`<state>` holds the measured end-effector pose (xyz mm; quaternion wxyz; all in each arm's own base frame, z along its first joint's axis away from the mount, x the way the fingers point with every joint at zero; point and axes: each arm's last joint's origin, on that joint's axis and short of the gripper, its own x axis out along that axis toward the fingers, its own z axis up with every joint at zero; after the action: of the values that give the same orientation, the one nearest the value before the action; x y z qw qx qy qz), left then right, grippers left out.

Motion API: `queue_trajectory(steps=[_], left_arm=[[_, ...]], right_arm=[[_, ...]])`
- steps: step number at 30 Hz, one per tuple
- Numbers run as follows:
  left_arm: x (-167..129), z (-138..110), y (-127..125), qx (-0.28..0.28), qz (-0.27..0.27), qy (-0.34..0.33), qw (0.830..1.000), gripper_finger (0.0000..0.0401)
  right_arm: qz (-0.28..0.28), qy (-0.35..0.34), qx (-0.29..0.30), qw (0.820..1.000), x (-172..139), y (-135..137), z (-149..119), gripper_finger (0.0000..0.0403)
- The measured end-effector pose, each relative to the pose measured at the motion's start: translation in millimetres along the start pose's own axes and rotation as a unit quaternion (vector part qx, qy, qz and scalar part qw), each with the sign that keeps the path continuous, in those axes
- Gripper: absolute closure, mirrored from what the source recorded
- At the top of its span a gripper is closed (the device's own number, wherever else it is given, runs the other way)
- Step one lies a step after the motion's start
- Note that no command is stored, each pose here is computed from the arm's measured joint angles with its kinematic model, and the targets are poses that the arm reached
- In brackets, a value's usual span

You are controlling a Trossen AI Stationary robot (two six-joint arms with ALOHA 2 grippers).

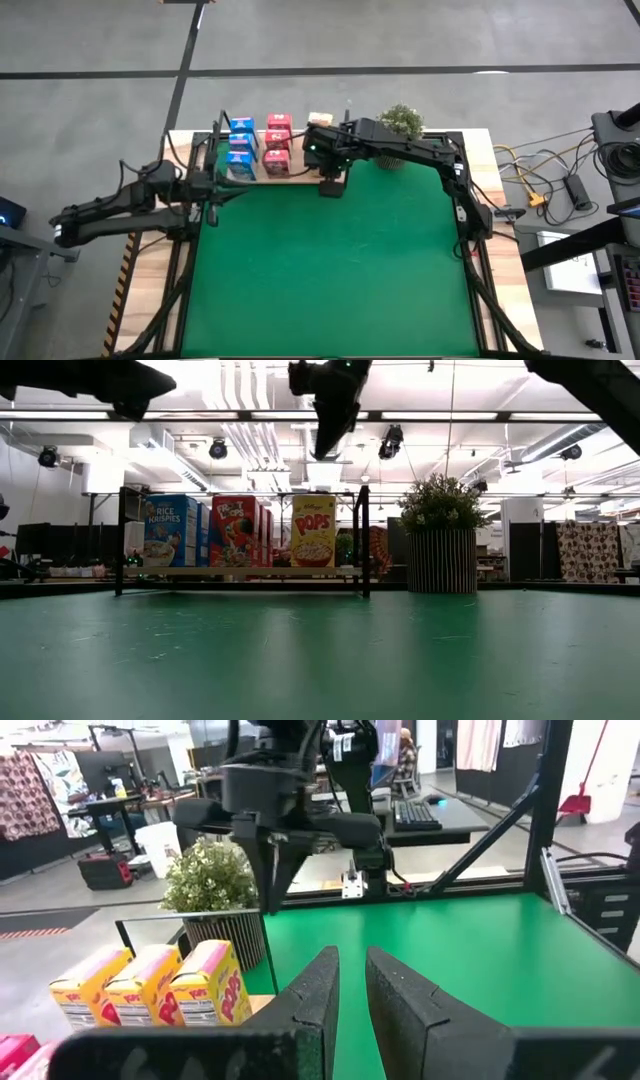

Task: Stack cereal on shelf
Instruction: Return to Home Position

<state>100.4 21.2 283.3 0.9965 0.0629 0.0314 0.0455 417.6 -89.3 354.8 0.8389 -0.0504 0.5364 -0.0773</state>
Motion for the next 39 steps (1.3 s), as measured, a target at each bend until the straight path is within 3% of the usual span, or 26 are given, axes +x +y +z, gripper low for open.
queue_trajectory(steps=[14,20,26,33,39], left_arm=[[-32.7,-4.9,-5.9,-0.03,0.005,-0.056,0.998,0.0365],[-35.3,-17.0,-8.0,-0.056,0.004,-0.062,0.996,0.0365],[-31.0,-35.5,-9.9,-0.081,0.002,-0.056,0.995,0.0365],[-23.0,-52.7,-11.0,-0.085,0.001,-0.045,0.995,0.0365],[-19.7,-60.0,-11.5,-0.095,0.001,-0.035,0.995,0.0365]], right_arm=[[0.018,-0.019,-0.059,0.998,31.4,41.9,3.0,0.0393],[0.035,-0.035,-0.074,0.996,50.8,60.0,-17.5,0.0394],[0.038,-0.113,-0.069,0.99,49.5,69.5,-55.6,0.0394],[0.016,-0.316,-0.114,0.942,42.7,85.7,-98.5,0.0394],[0.004,-0.38,-0.107,0.919,24.3,85.9,-148.4,0.0394]])
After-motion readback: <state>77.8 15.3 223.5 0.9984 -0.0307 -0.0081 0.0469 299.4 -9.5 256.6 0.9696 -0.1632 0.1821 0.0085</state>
